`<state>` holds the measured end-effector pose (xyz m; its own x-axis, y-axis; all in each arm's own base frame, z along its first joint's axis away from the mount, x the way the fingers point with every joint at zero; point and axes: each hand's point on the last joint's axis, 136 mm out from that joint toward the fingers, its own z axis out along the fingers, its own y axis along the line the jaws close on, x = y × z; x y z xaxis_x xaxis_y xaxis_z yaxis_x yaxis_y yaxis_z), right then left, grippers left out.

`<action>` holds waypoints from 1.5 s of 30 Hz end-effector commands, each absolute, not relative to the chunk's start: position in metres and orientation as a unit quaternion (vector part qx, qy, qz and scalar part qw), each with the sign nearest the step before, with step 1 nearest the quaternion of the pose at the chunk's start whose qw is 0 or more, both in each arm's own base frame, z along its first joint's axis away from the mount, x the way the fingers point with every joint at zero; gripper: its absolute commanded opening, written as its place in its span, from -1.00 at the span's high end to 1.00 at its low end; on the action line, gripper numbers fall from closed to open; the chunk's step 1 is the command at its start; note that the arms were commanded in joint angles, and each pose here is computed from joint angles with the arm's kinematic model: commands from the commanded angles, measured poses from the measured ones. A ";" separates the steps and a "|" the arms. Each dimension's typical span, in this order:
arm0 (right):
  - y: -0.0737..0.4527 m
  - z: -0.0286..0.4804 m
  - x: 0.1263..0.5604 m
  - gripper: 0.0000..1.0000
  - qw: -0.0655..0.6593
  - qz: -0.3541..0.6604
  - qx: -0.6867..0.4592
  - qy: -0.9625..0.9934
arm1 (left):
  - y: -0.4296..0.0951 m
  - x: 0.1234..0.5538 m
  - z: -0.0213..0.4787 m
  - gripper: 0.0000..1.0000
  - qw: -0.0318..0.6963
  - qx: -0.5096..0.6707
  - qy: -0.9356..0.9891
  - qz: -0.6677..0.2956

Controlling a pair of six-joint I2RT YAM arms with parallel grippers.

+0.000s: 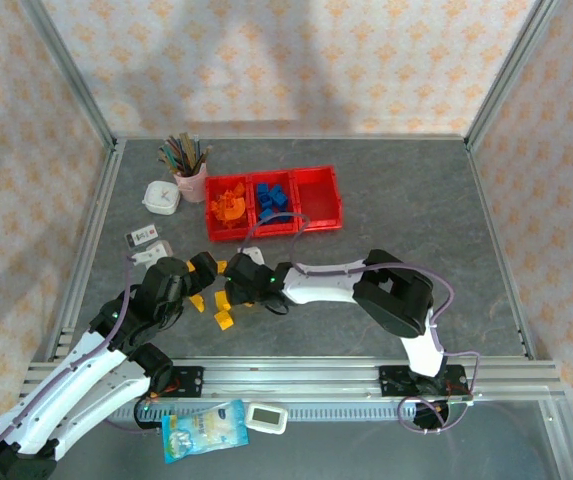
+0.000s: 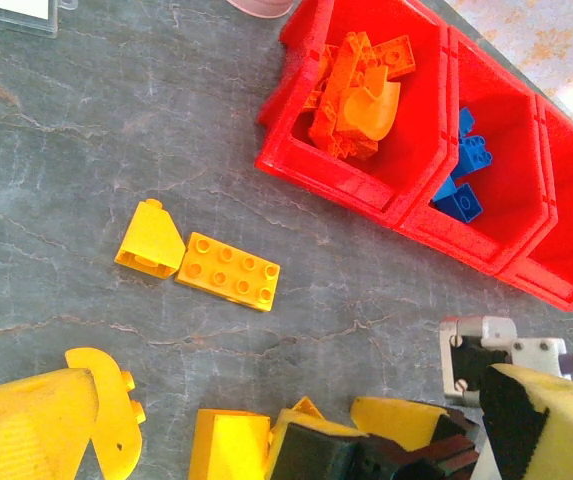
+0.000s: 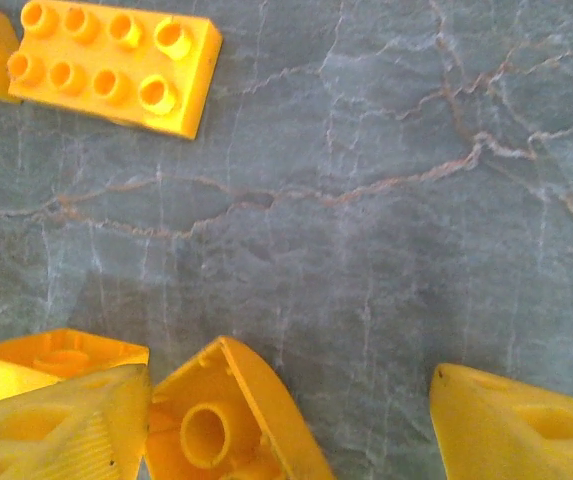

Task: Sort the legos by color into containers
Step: Rotate the lego at the bottom-center of the table.

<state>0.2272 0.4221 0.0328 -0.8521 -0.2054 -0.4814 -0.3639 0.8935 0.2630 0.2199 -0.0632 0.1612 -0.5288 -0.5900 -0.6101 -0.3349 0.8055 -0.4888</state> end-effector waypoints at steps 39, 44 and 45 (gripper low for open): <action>0.406 0.058 0.233 0.16 0.258 0.153 -0.145 0.943 | -0.061 0.221 0.158 -0.98 0.407 -0.274 0.857 -0.158; 0.402 0.068 0.239 0.25 0.261 0.168 -0.135 0.941 | -0.063 0.223 0.159 -0.98 0.408 -0.273 0.857 -0.159; 0.401 0.070 0.240 0.27 0.262 0.173 -0.134 0.940 | -0.063 0.223 0.159 -0.98 0.408 -0.271 0.857 -0.160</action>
